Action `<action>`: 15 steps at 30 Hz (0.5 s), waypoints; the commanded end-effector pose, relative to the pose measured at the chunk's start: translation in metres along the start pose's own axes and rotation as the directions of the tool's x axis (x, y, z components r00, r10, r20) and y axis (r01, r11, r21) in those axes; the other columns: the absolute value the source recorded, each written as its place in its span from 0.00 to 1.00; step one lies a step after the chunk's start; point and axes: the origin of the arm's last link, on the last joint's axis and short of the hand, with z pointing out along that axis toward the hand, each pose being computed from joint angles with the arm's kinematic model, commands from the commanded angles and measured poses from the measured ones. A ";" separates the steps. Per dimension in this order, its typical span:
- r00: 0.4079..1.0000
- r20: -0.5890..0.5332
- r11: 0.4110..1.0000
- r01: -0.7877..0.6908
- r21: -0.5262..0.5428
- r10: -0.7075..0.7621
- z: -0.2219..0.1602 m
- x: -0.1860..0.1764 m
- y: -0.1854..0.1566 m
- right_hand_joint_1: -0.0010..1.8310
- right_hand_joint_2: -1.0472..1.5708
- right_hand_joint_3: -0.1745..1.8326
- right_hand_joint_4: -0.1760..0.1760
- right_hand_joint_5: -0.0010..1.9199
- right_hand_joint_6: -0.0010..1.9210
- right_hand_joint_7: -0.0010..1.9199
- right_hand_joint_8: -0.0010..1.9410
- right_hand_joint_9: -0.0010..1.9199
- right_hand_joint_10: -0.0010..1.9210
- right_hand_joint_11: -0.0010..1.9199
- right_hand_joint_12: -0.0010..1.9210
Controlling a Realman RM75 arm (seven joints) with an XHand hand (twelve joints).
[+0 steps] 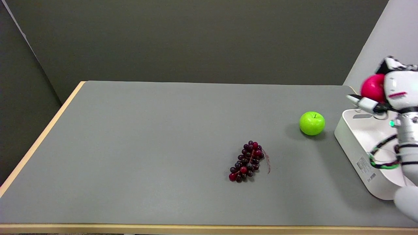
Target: Place the red apple into the white box.
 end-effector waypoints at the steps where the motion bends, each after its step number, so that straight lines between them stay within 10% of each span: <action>1: 0.986 0.140 0.966 0.122 -0.228 -0.092 -0.046 -0.017 0.075 0.65 0.83 0.22 0.10 0.31 0.78 0.47 0.68 0.43 0.68 0.34 0.84; 15: 0.966 0.257 0.985 0.075 -0.156 -0.033 -0.047 -0.062 0.047 0.65 0.83 0.22 0.14 0.31 0.78 0.47 0.68 0.44 0.68 0.34 0.84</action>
